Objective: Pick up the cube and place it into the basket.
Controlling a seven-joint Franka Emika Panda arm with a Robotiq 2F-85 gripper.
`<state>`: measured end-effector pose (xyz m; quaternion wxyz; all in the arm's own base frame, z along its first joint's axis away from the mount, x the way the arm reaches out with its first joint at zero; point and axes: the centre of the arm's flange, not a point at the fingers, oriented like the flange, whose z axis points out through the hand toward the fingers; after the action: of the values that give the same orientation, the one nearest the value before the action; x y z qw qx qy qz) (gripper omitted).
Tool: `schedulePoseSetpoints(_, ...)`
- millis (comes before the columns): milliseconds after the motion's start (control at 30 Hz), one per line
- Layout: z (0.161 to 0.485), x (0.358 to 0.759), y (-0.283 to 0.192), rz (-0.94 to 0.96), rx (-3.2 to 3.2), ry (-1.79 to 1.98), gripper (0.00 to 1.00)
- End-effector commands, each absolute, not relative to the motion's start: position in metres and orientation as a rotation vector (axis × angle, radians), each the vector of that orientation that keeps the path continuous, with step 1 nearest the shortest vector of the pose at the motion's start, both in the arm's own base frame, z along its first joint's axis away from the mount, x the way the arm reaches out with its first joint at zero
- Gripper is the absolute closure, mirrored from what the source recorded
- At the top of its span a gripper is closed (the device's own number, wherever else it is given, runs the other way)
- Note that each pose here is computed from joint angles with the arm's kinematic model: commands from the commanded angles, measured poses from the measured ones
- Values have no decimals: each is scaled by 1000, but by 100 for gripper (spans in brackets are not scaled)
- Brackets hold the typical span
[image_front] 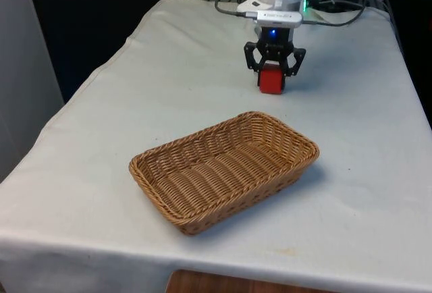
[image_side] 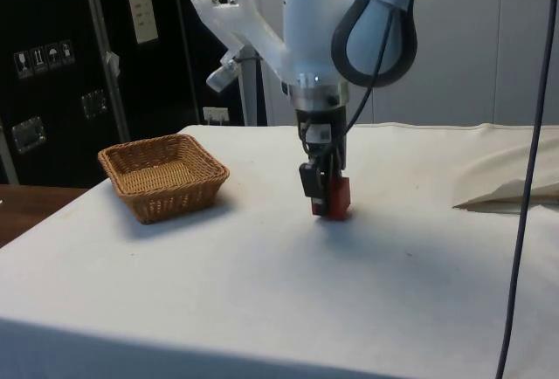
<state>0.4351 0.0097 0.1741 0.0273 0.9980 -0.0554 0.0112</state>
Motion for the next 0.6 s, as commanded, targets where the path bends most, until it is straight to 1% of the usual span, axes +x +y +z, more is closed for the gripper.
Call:
schedulePoseSetpoints(0,182,434,10,30,3079,-169,99)
schedulePoseSetpoints(267,211,436,10,31,3089,-159,99)
schedulePoseSetpoints(300,210,436,11,32,3094,-163,99)
schedulePoseSetpoints(333,219,436,10,34,3092,-156,99)
schedulePoseSetpoints(567,243,437,11,37,3102,-137,99)
